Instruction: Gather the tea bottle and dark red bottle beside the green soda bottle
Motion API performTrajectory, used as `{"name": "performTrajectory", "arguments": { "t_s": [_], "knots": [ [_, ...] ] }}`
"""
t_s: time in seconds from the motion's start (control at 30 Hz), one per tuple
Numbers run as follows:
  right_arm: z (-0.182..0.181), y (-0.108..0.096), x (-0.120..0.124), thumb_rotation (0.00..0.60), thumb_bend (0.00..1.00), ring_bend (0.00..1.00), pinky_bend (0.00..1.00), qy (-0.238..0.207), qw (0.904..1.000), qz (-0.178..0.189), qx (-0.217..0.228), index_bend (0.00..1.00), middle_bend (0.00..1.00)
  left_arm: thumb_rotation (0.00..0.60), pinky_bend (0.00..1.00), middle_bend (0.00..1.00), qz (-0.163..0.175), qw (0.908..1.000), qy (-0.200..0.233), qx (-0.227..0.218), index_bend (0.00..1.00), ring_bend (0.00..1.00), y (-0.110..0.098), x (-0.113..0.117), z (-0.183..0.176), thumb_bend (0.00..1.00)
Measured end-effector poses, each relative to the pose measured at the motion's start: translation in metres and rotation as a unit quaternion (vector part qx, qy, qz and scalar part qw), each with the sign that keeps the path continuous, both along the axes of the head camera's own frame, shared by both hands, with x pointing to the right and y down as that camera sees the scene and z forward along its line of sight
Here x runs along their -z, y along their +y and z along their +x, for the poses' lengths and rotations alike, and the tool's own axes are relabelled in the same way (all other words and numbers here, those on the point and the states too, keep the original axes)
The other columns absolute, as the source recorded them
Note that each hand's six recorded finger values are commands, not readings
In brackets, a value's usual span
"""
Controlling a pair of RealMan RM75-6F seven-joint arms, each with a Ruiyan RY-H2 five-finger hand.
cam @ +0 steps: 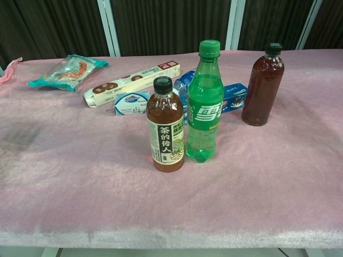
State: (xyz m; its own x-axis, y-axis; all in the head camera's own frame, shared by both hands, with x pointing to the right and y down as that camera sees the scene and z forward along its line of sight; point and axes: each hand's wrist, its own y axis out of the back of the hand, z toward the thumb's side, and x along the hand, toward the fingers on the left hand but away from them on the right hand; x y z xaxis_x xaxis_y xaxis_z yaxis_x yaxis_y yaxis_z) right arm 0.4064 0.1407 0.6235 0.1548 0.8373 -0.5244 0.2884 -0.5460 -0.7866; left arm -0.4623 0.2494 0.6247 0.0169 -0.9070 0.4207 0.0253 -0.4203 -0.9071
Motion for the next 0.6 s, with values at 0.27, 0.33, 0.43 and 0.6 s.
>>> {"name": "performTrajectory", "arguments": {
  "t_s": [0.27,0.33,0.43,0.6],
  "knots": [
    [-0.034,-0.057,-0.064,0.6,0.21,0.0,0.03,-0.106,0.9894,-0.082,-0.055,0.0,0.0,0.6,0.0,0.07,-0.01,0.9999,0.003,0.01,0.0,0.0,0.012,0.005,-0.018,0.31],
    [-0.047,-0.067,-0.077,0.6,0.21,0.0,0.03,-0.131,0.9844,-0.1,-0.061,0.0,0.0,0.6,0.0,0.07,-0.009,0.9999,0.003,0.013,0.0,0.0,0.011,0.005,-0.019,0.31],
    [-0.069,-0.077,-0.093,0.6,0.21,0.0,0.05,-0.153,0.9791,-0.122,-0.056,0.01,0.0,0.6,0.0,0.07,-0.01,0.9999,0.006,0.013,0.0,0.0,0.011,0.005,-0.019,0.31],
    [-0.096,-0.077,-0.107,0.6,0.21,0.01,0.14,-0.174,0.974,-0.14,-0.042,0.17,0.06,0.6,0.0,0.07,-0.017,0.9997,0.008,0.013,0.0,0.0,0.012,0.003,-0.019,0.31]
  ]
}}
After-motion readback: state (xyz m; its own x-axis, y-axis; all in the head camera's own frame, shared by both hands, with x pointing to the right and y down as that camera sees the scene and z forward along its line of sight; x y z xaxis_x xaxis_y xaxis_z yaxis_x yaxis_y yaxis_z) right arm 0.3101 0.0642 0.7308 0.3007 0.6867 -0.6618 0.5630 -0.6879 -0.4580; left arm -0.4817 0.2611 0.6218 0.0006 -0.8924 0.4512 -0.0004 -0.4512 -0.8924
